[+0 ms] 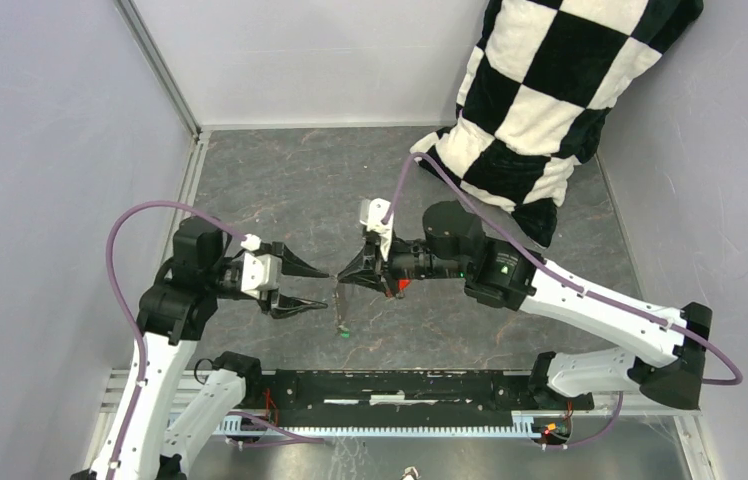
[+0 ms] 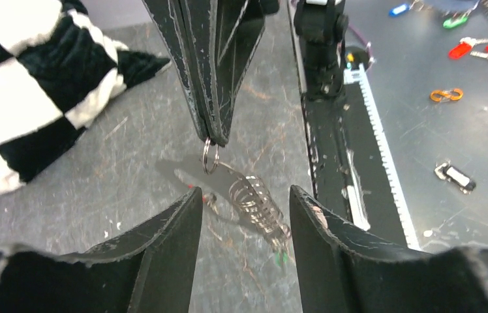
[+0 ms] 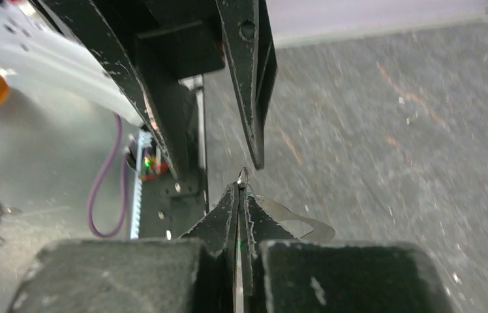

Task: Put the keys on the keyring
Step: Adjust the keyring.

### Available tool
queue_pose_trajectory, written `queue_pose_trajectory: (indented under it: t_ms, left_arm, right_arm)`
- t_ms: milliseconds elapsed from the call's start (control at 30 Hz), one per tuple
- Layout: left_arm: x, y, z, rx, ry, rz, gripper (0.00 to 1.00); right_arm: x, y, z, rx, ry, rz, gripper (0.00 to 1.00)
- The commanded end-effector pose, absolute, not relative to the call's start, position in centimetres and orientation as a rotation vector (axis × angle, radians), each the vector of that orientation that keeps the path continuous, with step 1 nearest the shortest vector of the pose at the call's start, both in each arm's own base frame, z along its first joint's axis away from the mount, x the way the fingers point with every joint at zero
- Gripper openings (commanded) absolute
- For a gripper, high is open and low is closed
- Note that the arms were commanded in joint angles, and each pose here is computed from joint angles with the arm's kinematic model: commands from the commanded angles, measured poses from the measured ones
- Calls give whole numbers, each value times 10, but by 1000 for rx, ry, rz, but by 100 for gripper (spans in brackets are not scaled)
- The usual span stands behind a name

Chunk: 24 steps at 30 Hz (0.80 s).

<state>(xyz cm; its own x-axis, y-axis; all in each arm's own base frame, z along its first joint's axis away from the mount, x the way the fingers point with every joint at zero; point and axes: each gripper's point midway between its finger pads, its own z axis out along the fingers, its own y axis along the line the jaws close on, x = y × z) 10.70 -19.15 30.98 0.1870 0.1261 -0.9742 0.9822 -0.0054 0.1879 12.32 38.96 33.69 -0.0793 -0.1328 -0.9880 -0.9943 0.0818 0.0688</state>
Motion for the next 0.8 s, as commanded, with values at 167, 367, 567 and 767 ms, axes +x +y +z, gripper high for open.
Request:
queue_pose_trajectory:
  t_ms: [167,367,567,767]
  left_arm:
    - [119,-183,276,1550,1121,-820,53]
    - [118,-189,277,1533,1077,-890,47]
    - [120,-191,266,1552,1066,-901,42]
    - [119,-191,261,1561,1073,-895,38]
  right_arm:
    - [140,372,291,-1427,1690,852,1]
    - [134,384,290,-1489,1736,831,1]
    - [123,400,291,-1548,1742,853,1]
    - [118,409,295,-1569,1737,865,1]
